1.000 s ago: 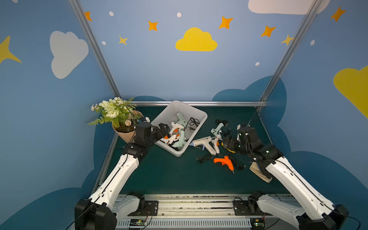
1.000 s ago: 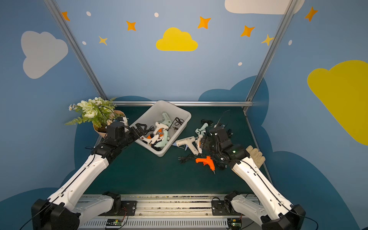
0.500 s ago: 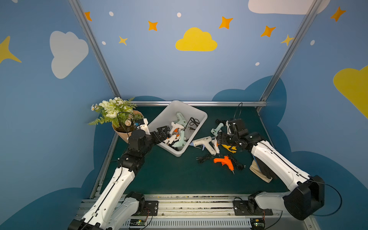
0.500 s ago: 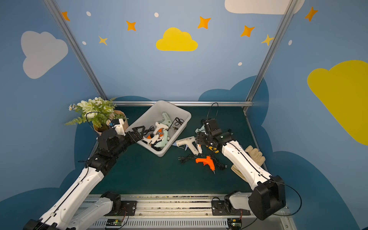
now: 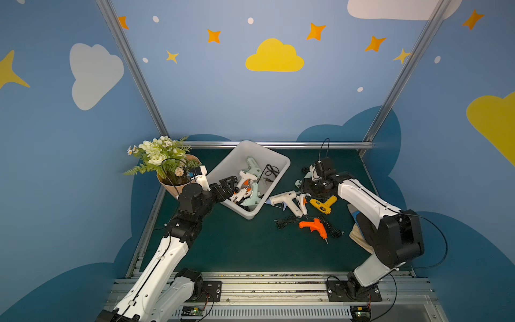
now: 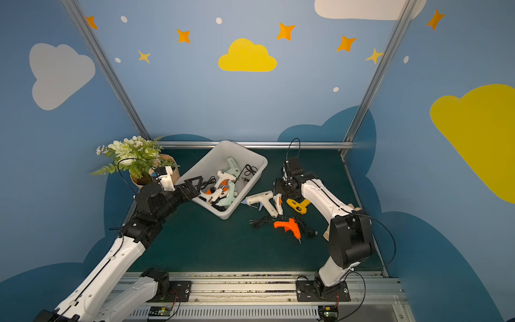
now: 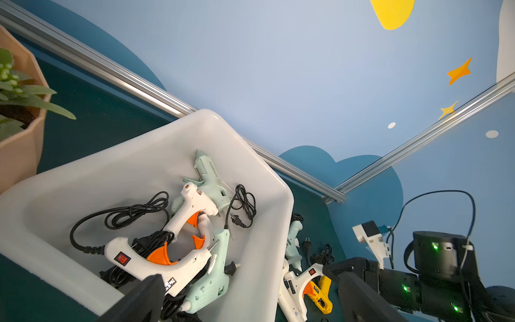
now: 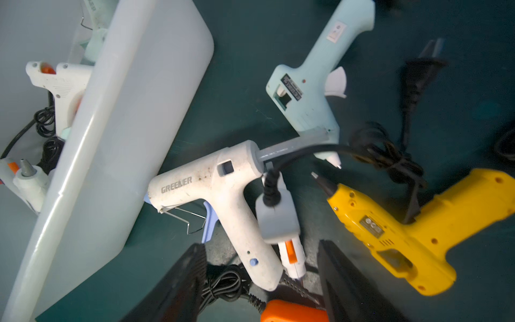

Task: Put the hot melt glue gun into the storage box
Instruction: Pick up the hot melt adhesive gun from the center of the board.

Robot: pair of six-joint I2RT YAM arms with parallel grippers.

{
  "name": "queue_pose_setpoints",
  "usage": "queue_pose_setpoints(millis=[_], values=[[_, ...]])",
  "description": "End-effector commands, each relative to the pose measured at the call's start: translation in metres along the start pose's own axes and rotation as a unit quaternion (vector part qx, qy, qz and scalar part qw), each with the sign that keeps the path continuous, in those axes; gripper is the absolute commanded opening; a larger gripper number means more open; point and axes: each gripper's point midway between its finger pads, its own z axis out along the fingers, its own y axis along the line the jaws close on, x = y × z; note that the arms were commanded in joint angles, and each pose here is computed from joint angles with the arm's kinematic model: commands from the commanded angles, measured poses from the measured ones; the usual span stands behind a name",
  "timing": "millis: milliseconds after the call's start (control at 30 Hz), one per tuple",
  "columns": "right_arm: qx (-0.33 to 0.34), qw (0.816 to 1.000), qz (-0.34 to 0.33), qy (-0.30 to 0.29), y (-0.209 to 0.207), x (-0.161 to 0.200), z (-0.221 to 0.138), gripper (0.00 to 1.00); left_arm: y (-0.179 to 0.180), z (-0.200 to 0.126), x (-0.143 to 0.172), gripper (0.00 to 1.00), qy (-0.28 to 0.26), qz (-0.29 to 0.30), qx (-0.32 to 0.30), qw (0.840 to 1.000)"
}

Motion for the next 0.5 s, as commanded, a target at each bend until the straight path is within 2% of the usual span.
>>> queue_pose_setpoints(millis=[0,300,467], values=[[-0.009,1.000,-0.015,0.025,0.004,-0.002,0.013,0.62,-0.005,0.001,-0.002,1.00,-0.002,0.010,0.011,1.000],[0.011,0.999,-0.011,0.052,-0.005,0.001,0.040,0.54,-0.005,0.001,-0.003,1.00,-0.002,0.016,0.009,1.000],[0.015,0.998,-0.009,0.056,-0.007,0.004,0.039,0.38,-0.004,0.005,-0.001,1.00,0.004,0.019,0.010,1.000]])
